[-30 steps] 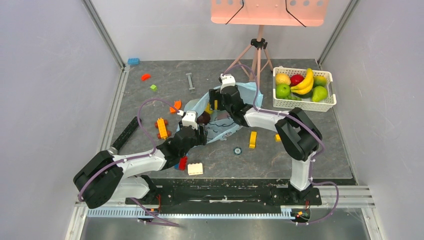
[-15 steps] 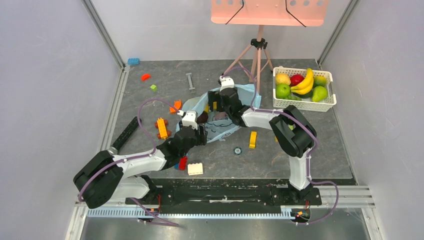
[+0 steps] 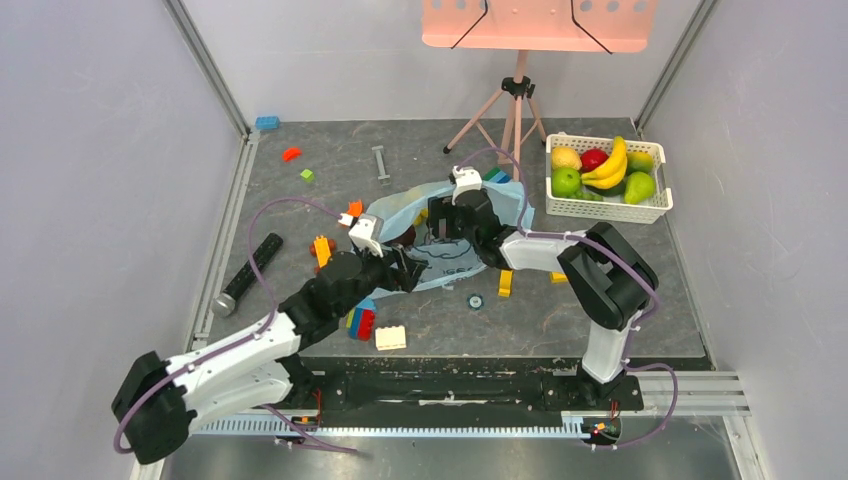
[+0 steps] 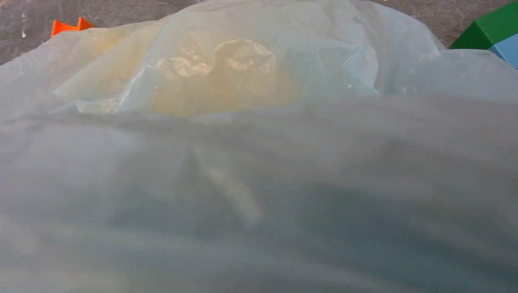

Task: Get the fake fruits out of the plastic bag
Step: Take out the fake fruit from the plastic bag.

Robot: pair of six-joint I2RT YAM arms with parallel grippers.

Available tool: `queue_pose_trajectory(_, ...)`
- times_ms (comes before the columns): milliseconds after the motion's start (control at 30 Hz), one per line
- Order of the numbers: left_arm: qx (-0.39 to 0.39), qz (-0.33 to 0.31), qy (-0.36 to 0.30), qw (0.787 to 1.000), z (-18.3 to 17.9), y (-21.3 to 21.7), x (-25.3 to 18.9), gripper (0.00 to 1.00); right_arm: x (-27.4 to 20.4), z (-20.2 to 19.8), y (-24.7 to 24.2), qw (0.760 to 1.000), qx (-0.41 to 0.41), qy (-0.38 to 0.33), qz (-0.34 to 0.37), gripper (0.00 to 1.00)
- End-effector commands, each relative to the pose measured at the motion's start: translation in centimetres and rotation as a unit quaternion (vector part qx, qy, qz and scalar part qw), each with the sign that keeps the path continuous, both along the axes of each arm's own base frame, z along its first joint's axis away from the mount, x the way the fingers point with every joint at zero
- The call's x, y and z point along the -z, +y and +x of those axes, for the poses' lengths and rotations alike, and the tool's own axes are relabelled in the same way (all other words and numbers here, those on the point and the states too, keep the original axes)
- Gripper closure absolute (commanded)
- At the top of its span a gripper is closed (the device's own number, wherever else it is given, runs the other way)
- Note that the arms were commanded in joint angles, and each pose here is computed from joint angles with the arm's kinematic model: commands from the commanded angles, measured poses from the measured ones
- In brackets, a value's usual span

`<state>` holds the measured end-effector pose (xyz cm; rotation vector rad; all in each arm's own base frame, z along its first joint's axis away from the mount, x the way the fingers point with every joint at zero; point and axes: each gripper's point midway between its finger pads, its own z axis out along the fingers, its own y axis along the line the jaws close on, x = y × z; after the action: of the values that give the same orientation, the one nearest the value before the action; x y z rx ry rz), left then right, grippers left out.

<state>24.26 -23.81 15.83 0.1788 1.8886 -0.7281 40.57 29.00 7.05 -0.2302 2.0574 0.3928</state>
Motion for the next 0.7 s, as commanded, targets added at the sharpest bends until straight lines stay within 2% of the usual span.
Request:
queue_pose_trajectory(0,0.051,-0.051,0.018,0.997,-2.2,-1.2,-4.0,0.17,-2.7,0.0,0.2,0.999,-0.007,-0.032,0.027,0.02)
queue_pose_trajectory(200,0.086,-0.09,-0.003,0.992,-3.3,-1.9,-8.7,0.17,-2.9,-1.7,1.6,0.996,-0.067,-0.032,0.054,0.03)
queue_pose_trajectory(367,0.073,-0.086,-0.029,0.993,-2.9,-1.3,-11.2,0.17,-3.8,-4.0,3.5,0.987,-0.128,-0.039,0.084,0.05)
queue_pose_trajectory(533,0.068,-0.079,-0.047,0.993,-2.9,-0.7,-12.9,0.16,-5.6,-5.7,5.9,0.981,-0.165,-0.079,0.067,0.04)
queue_pose_trajectory(667,0.059,-0.067,-0.056,0.994,-2.6,-0.3,-13.5,0.16,-5.9,-5.3,7.3,0.982,-0.161,-0.088,0.045,0.03)
